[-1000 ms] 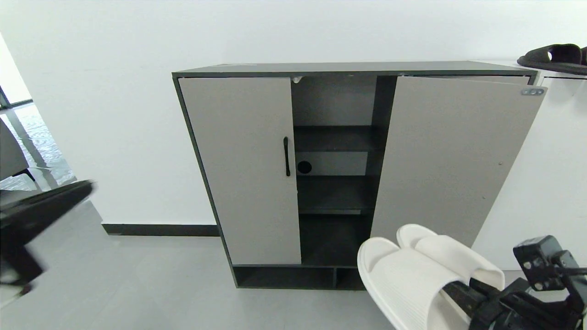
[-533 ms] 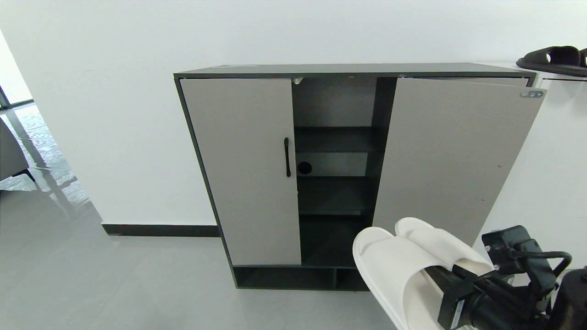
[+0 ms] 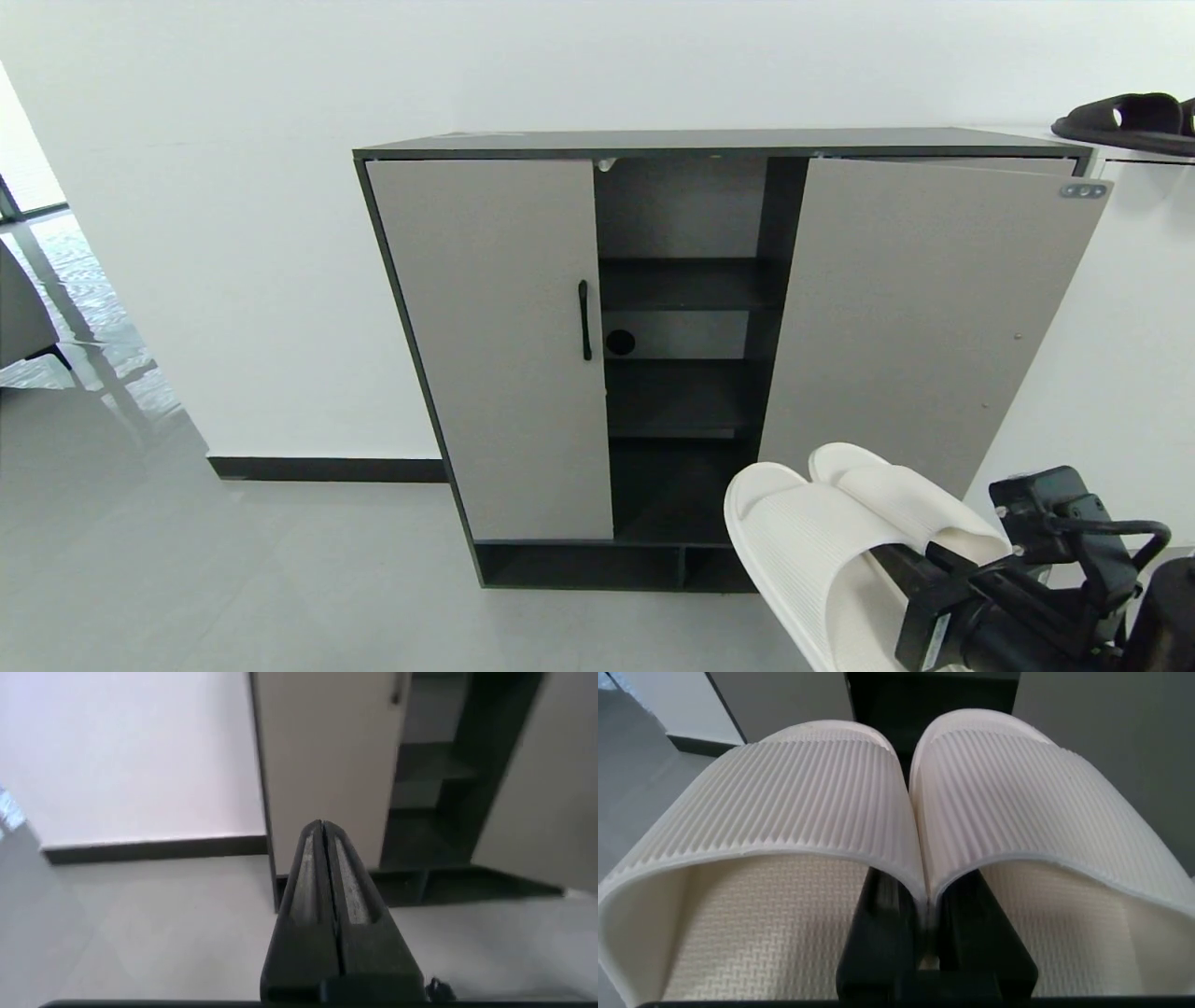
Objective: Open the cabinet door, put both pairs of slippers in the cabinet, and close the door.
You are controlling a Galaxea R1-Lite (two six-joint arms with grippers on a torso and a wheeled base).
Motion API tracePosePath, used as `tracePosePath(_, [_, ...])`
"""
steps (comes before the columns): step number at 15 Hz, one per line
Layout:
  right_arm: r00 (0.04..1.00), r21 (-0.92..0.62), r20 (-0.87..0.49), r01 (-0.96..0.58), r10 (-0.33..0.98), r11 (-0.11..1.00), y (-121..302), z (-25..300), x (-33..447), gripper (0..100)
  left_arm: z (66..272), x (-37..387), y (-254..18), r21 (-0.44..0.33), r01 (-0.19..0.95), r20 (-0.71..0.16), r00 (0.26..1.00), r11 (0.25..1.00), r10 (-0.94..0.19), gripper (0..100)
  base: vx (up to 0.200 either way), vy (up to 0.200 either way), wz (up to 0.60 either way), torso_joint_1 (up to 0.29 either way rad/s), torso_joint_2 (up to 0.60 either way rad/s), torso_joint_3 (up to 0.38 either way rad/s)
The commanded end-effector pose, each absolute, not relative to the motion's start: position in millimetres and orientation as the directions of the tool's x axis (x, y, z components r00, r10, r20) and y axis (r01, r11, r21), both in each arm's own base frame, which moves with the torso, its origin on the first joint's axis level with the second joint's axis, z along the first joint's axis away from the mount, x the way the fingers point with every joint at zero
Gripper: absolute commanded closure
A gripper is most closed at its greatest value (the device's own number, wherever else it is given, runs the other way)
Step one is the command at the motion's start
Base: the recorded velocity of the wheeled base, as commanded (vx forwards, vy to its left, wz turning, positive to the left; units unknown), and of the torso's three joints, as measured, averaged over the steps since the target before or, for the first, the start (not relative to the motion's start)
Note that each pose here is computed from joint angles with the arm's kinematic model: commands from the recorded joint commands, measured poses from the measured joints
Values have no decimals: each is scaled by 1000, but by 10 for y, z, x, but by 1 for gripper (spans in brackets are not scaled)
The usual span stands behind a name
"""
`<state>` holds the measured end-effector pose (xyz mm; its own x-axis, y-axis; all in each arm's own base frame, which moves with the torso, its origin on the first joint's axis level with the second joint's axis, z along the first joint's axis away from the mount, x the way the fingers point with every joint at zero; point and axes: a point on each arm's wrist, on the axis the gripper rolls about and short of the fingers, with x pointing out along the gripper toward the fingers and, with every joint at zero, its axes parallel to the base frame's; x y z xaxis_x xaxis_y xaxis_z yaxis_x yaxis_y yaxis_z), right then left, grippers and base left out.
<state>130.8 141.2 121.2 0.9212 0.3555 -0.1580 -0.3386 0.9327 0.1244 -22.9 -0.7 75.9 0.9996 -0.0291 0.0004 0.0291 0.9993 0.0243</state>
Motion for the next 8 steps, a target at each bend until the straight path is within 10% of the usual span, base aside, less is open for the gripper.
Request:
tracePosePath(1, [920, 120, -165, -338, 355, 933, 1406, 1193, 1302, 100, 754, -227, -2, -20, 8, -3, 1000, 1000, -8, 100, 0, 0, 0, 0, 0, 0])
tracePosePath(8, [922, 117, -167, -333, 349, 936, 1392, 1187, 1299, 100, 754, -227, -2, -11, 8, -3, 1000, 1000, -8, 100, 0, 200, 0, 0, 3, 1])
